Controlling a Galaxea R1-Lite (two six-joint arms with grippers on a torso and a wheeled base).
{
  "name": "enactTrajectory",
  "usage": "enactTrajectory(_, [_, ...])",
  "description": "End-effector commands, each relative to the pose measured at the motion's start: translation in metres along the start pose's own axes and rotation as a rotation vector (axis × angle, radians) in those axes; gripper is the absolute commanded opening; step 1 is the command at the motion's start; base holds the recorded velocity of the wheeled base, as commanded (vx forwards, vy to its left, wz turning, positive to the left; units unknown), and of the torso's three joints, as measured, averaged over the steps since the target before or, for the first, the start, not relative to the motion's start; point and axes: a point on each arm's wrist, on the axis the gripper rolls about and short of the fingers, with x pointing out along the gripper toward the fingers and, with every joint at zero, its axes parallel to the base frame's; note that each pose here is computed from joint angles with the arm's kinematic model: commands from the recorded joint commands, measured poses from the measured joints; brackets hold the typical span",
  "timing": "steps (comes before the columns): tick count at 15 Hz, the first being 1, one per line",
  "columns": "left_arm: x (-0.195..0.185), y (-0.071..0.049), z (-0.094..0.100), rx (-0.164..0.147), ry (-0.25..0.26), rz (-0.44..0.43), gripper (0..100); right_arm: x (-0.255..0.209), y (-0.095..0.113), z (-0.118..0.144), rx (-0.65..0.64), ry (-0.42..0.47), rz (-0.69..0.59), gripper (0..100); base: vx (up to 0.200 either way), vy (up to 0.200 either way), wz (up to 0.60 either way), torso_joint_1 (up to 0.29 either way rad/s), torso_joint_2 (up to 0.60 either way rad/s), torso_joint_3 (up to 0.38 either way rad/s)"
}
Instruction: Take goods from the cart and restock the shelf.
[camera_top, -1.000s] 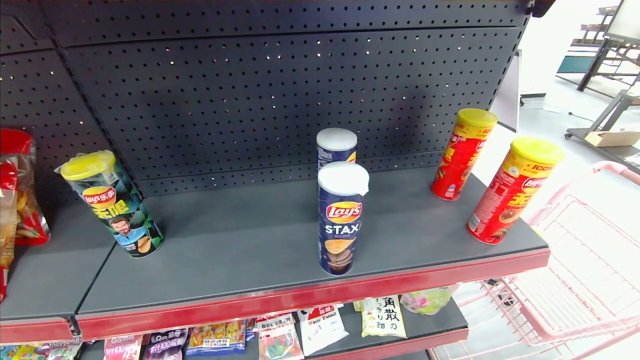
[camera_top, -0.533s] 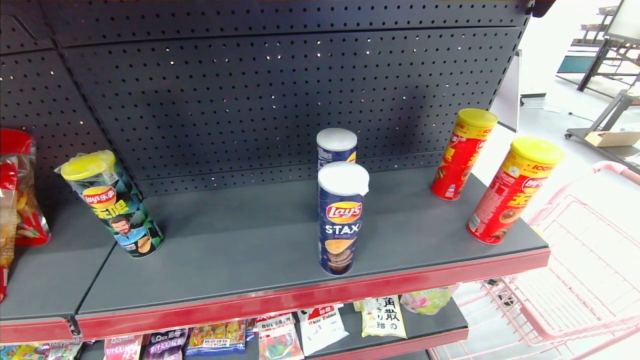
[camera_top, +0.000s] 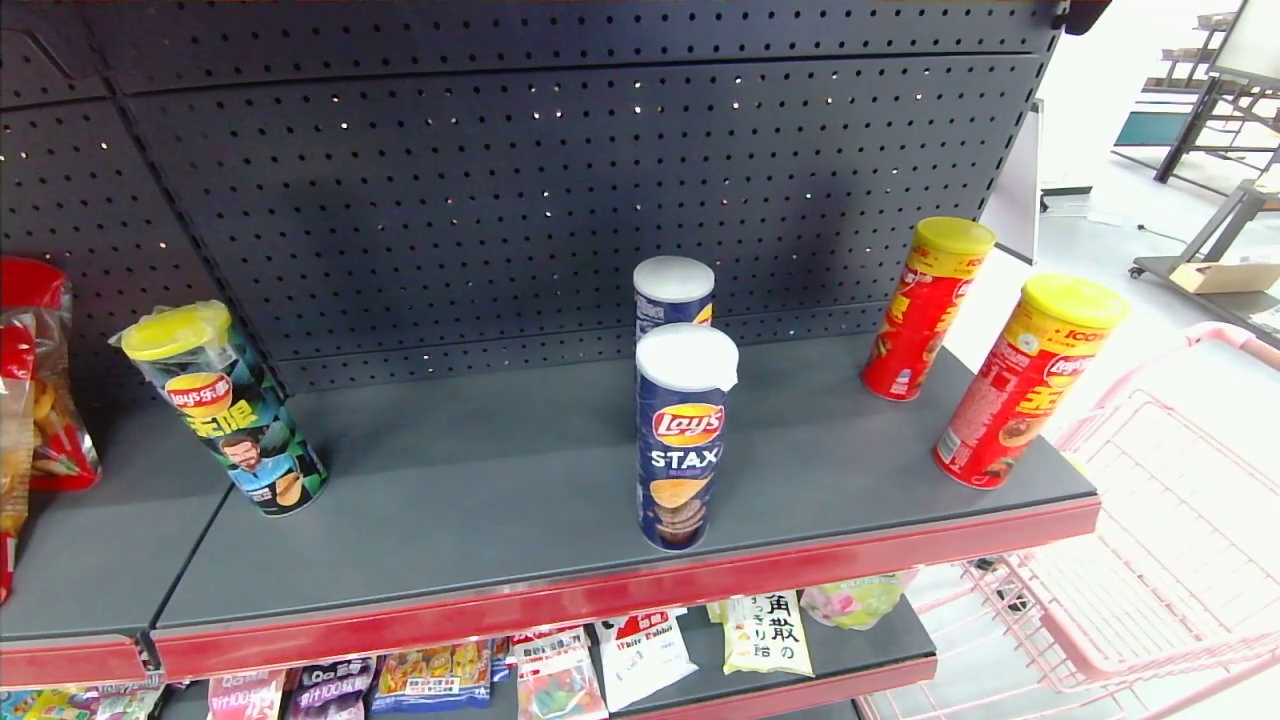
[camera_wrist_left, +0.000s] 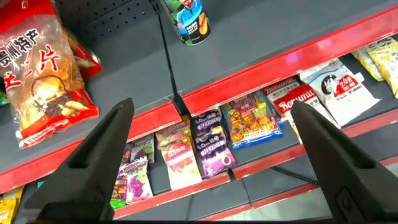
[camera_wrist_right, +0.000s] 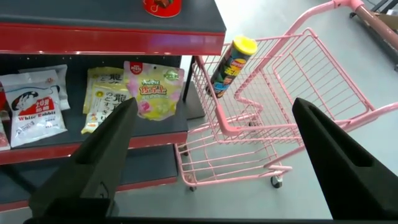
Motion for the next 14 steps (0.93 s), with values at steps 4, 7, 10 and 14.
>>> enactTrajectory(4, [0.0009,-0.0001,0.0001,0.017,0.007,-0.001,100,-0.0012,0.0005,-0.0034,-0.003,-0.01,-0.003,100,-0.1,0.0,0.0,0.01,0.0,-0.001])
enactTrajectory(7, [0.0009,-0.0001,0.0003,0.04,0.005,-0.002,100,-0.0005,0.0009,-0.0052,-0.006,-0.005,-0.002,100,0.0,0.0,0.0,0.0,0.0,0.0])
enactTrajectory(10, [0.0039,-0.0006,0.0007,0.035,-0.022,0.006,100,-0.0005,0.0009,-0.0052,-0.006,-0.005,-0.002,100,0.0,-0.133,0.0,-0.002,0.0,0.0])
enactTrajectory(14, [0.0045,-0.001,0.0002,0.034,-0.022,0.006,100,-0.0007,0.001,-0.0053,-0.005,-0.007,-0.001,100,0.0,-0.2,0.0,0.01,0.01,-0.002])
